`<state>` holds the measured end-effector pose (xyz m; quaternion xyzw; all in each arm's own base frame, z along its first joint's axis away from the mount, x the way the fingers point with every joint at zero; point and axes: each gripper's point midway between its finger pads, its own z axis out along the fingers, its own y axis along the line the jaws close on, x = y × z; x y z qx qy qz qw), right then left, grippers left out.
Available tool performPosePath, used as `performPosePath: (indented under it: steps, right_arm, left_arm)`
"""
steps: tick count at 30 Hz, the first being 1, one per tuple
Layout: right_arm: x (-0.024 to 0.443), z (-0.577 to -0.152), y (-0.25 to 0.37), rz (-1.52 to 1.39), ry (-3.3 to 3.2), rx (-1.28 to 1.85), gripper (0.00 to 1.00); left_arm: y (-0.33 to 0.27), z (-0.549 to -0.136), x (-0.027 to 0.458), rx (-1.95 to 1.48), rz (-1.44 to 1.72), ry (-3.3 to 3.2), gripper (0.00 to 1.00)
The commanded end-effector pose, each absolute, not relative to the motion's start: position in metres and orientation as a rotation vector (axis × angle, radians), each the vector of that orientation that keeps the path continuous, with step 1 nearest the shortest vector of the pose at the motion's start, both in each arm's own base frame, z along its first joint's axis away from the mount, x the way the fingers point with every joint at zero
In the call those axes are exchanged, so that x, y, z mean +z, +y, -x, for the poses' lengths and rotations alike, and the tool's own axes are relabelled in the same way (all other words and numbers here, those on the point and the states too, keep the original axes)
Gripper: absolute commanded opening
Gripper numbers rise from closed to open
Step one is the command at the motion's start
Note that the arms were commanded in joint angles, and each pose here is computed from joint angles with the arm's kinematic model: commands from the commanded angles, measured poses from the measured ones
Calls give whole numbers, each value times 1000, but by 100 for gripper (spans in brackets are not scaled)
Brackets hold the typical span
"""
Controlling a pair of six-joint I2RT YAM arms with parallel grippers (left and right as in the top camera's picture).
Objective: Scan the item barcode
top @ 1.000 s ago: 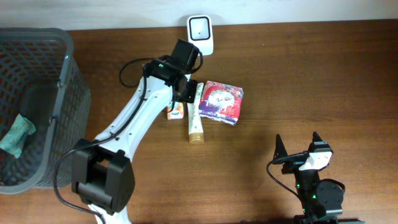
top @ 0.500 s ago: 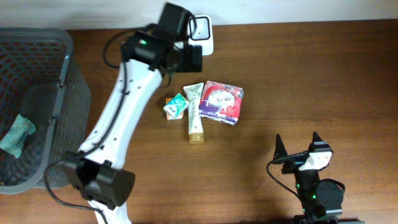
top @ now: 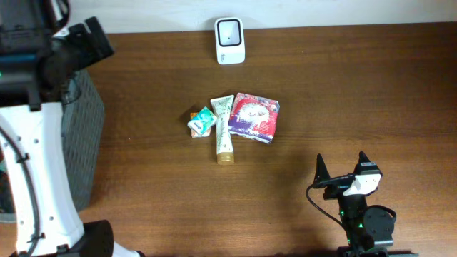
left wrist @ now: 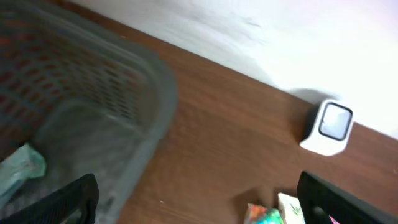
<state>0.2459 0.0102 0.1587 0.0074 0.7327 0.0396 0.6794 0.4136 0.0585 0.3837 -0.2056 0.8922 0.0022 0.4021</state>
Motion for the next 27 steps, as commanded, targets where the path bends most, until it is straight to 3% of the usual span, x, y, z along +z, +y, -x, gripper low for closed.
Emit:
performPosePath:
  steps: [1, 9, 27]
  right_arm:
    - [156, -246, 10, -15, 1649, 78, 99]
    - [156, -246, 10, -15, 1649, 78, 99]
    - [156, -246, 10, -15, 1649, 78, 99]
  left_arm:
    - [92, -402, 398, 48, 592, 2198, 99]
    - [176, -376, 392, 148, 855, 2133, 99]
    - [239, -367, 303, 439, 1086, 2353, 99]
